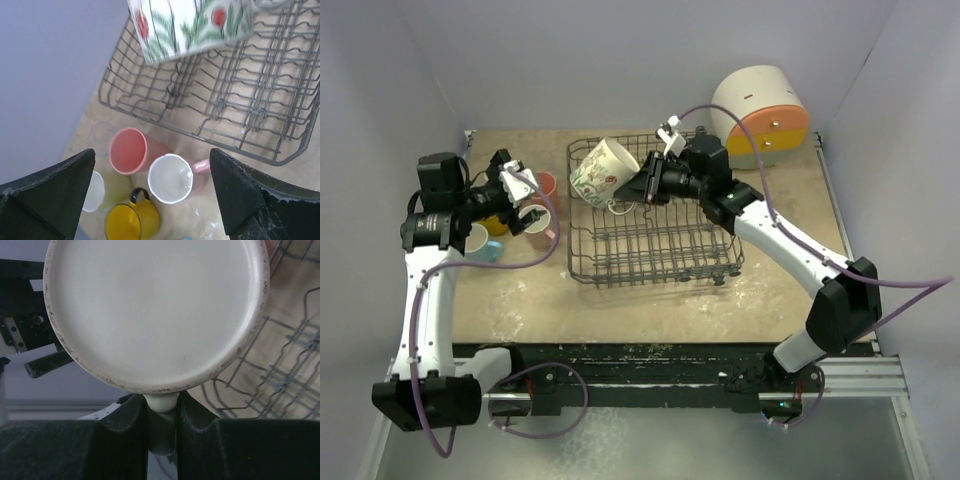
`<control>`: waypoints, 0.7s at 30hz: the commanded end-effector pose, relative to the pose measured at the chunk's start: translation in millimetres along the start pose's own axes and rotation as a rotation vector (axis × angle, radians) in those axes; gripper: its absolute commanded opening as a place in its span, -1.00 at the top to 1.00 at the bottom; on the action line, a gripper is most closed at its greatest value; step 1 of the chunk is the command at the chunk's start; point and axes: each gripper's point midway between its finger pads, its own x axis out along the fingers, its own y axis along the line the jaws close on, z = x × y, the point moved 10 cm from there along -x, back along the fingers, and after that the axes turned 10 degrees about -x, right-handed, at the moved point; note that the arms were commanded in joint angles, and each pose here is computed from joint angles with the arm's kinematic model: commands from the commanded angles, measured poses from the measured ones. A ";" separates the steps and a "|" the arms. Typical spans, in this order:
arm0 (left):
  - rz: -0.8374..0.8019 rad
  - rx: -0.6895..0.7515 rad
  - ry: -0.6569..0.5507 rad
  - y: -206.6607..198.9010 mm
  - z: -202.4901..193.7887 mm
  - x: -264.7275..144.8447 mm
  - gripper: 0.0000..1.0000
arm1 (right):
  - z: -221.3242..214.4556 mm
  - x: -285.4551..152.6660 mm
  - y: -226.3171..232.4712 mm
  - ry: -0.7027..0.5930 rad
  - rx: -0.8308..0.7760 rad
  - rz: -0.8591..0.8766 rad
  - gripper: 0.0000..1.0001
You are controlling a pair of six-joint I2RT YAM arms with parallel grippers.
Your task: Unload the cups from the dish rack
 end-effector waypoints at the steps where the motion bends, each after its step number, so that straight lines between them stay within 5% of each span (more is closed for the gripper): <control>1: -0.011 0.190 -0.171 -6.6 34.2 -10.1 -0.96 | 20.3 -22.2 52.4 -0.147 0.108 0.437 1.00; 7: -0.032 0.208 -0.230 -17.8 47.1 -18.9 -0.90 | 13.8 -29.6 57.9 -0.230 0.260 0.683 1.00; 21: 0.034 0.180 -0.377 -3.3 92.1 -30.1 -0.77 | 1.8 -40.5 80.9 -0.225 0.365 0.813 1.00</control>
